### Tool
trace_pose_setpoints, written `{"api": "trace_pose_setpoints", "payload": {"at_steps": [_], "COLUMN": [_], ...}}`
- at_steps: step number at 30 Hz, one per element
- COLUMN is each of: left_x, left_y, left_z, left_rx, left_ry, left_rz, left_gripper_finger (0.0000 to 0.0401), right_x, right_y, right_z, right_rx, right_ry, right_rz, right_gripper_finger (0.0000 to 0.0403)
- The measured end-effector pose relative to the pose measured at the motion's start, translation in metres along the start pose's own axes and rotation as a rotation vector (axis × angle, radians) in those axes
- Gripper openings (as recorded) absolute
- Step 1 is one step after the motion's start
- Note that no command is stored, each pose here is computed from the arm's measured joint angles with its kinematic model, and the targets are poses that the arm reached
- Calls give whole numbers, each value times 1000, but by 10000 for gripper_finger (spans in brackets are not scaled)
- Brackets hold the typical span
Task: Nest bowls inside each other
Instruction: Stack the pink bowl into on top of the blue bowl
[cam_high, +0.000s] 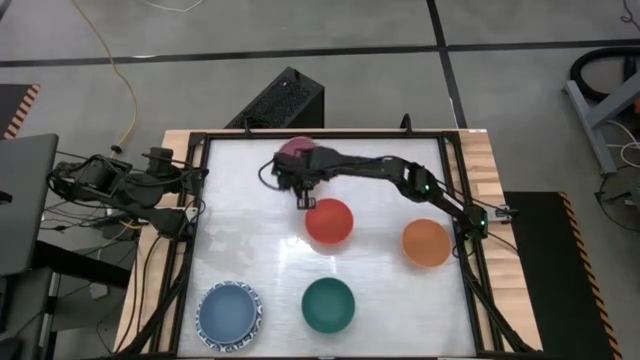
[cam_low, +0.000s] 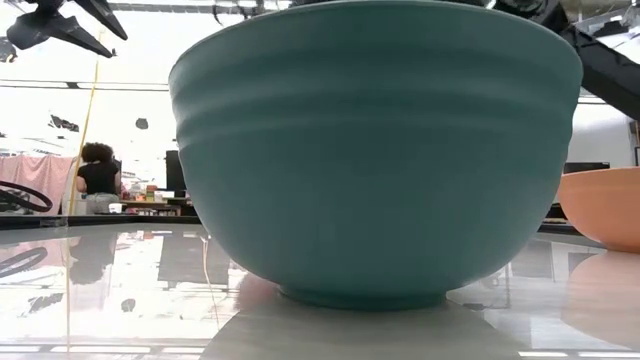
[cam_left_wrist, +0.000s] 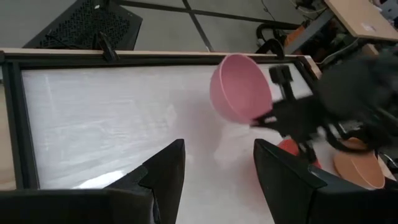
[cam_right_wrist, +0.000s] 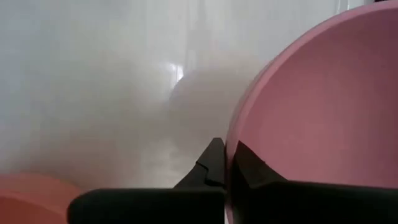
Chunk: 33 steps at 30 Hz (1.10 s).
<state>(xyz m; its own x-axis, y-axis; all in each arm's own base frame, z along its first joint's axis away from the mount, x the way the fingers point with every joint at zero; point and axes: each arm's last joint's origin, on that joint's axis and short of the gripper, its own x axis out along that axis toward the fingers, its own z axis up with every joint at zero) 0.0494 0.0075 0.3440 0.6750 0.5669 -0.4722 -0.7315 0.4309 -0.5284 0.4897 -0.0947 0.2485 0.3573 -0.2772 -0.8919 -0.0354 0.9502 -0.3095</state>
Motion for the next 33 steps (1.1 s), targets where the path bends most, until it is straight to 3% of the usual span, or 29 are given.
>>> {"api": "trace_pose_setpoints", "payload": {"at_steps": [16,24,33], "left_x": [0,0,0], "left_y": [0,0,0], "left_z": [1,1,1], "left_rx": [-14,-33,-57], "left_ry": [-25,-35,-36], "left_rz": [7,10,9], "left_gripper_finger": [180,180,180], "right_x": [-77,-101,-121], "right_y": [114,156,189], "right_z": [56,71,76], "right_rx": [-680,-836,-985], "right_ry": [-497,-779,-1040], "right_rz": [-24,33,187], "right_gripper_finger": [9,9,9]}}
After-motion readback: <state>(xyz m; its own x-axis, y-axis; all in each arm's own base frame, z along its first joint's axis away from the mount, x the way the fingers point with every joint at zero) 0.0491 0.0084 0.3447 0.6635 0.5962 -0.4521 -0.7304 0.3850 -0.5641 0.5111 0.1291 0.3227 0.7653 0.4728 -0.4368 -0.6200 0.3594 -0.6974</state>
